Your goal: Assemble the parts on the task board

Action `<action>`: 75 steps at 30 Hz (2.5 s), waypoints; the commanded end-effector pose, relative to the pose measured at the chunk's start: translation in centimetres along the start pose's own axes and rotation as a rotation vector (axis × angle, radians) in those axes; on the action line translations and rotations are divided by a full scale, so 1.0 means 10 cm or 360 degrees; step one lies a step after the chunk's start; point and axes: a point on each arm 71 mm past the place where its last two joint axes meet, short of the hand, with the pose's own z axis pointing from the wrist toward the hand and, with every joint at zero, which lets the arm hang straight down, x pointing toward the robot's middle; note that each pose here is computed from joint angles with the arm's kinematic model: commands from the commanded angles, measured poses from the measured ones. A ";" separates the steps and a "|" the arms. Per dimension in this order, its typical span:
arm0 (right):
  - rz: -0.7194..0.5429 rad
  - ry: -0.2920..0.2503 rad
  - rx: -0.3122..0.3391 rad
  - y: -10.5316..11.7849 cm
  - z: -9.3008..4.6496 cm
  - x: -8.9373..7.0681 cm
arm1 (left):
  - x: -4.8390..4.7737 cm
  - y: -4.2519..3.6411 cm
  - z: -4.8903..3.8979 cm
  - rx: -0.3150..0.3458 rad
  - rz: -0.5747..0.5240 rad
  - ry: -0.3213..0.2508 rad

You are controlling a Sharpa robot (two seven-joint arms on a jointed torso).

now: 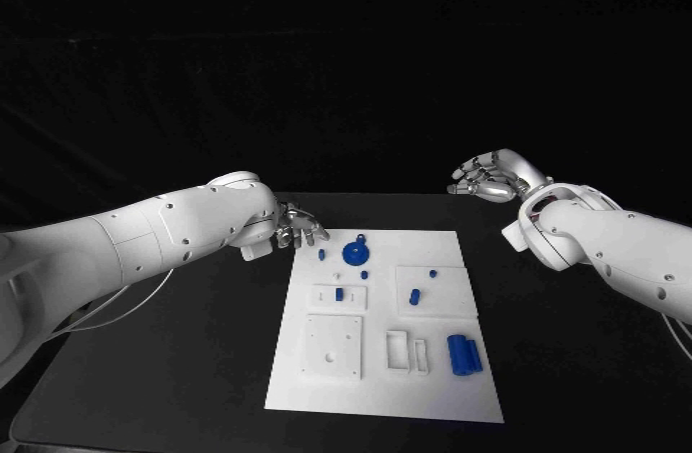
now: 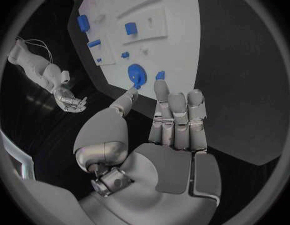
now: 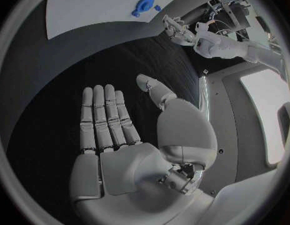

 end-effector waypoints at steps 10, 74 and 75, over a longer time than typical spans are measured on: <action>0.0009 0.0019 -0.0033 0.05 0.00 0.03 | 0.033 -0.031 0.134 -0.0047 0.0092 0.0061; 0.0018 0.0033 -0.0052 0.10 0.02 0.08 | 0.216 0.011 0.282 -0.0028 0.0052 0.0133; 0.0018 0.0033 -0.0052 0.10 0.02 0.08 | 0.214 0.014 0.282 -0.0028 0.0051 0.0133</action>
